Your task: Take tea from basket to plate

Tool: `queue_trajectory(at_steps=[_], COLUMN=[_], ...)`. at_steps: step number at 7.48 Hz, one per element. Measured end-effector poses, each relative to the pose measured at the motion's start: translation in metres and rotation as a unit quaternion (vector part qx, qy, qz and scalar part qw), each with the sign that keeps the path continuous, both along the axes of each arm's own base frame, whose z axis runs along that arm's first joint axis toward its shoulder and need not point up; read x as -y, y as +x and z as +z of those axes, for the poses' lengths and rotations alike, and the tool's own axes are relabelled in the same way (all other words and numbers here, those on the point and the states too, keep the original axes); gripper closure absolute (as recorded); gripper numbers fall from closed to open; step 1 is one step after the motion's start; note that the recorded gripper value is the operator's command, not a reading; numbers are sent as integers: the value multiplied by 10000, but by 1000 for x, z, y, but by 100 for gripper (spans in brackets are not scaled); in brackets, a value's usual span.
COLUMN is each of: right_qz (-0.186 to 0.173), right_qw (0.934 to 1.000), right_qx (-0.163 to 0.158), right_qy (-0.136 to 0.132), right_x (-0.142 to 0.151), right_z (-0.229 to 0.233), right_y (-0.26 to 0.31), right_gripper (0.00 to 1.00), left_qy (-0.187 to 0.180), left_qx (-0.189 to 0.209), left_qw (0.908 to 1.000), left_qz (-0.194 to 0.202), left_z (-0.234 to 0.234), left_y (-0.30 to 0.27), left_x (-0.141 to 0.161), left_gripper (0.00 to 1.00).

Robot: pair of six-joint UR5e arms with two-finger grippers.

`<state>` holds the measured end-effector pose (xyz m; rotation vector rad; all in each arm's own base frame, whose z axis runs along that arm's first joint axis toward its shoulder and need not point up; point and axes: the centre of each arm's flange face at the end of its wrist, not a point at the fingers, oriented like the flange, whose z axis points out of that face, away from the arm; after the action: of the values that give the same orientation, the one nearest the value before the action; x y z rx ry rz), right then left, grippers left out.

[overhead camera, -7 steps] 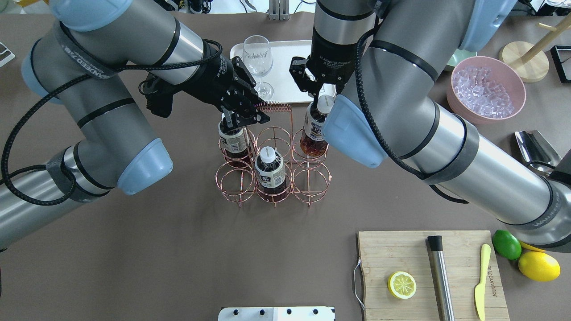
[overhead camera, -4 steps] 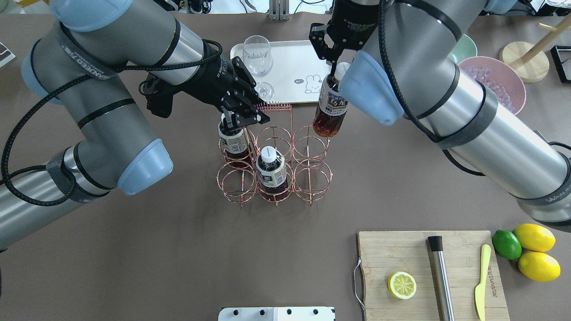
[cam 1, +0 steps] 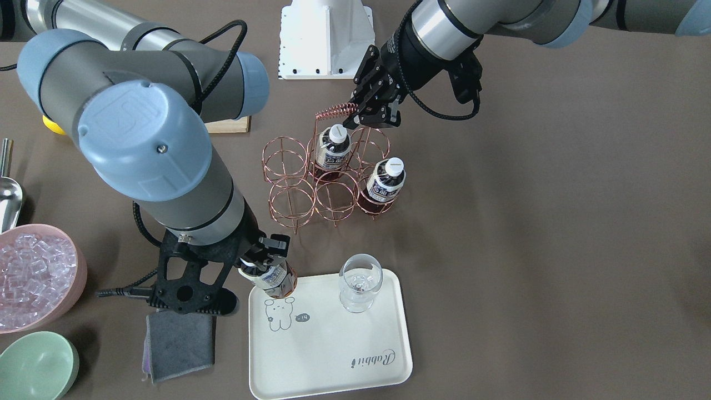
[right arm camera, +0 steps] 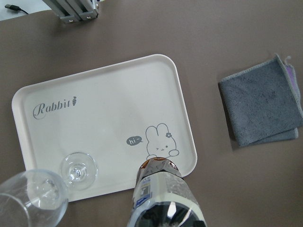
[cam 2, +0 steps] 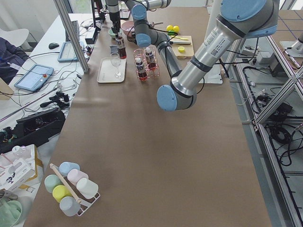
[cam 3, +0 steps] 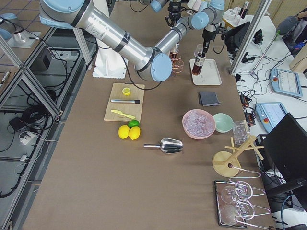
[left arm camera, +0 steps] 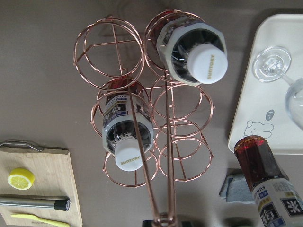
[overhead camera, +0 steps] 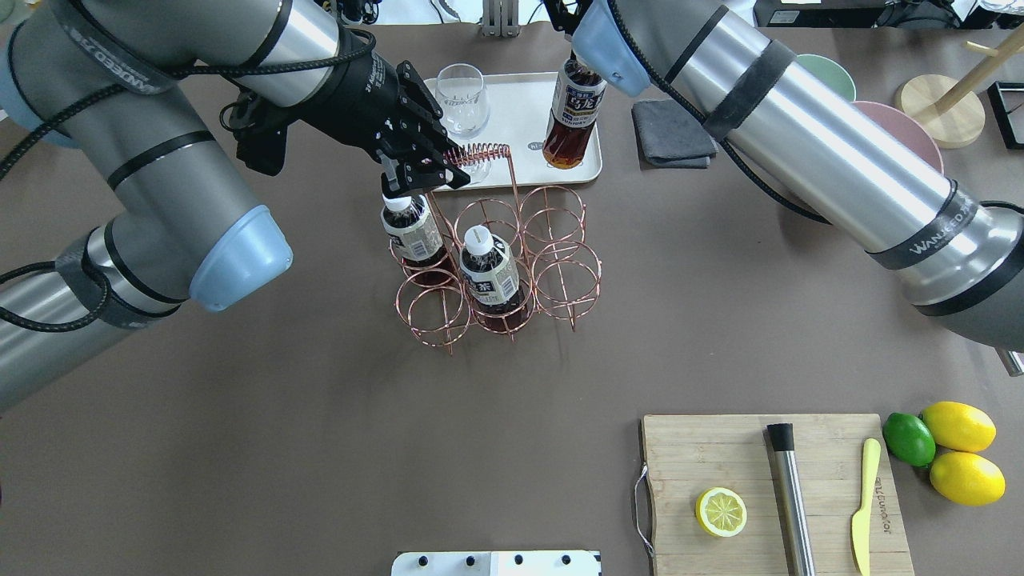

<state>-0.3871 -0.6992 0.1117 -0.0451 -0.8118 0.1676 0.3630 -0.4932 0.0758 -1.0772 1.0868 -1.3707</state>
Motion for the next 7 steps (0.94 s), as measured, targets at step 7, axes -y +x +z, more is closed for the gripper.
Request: queue_trajectory(at_steps=[7], right_qz=[35], right_qw=[9998], right_qx=[-102], right_qy=[160], right_x=[53], right_z=[32], right_y=[-35], right_gripper=[100], left_qy=[-56], left_qx=[-152], left_qw=[9998], left_qz=[148], left_z=[17], left_y=[-94], left_x=[-31], left_gripper=[100])
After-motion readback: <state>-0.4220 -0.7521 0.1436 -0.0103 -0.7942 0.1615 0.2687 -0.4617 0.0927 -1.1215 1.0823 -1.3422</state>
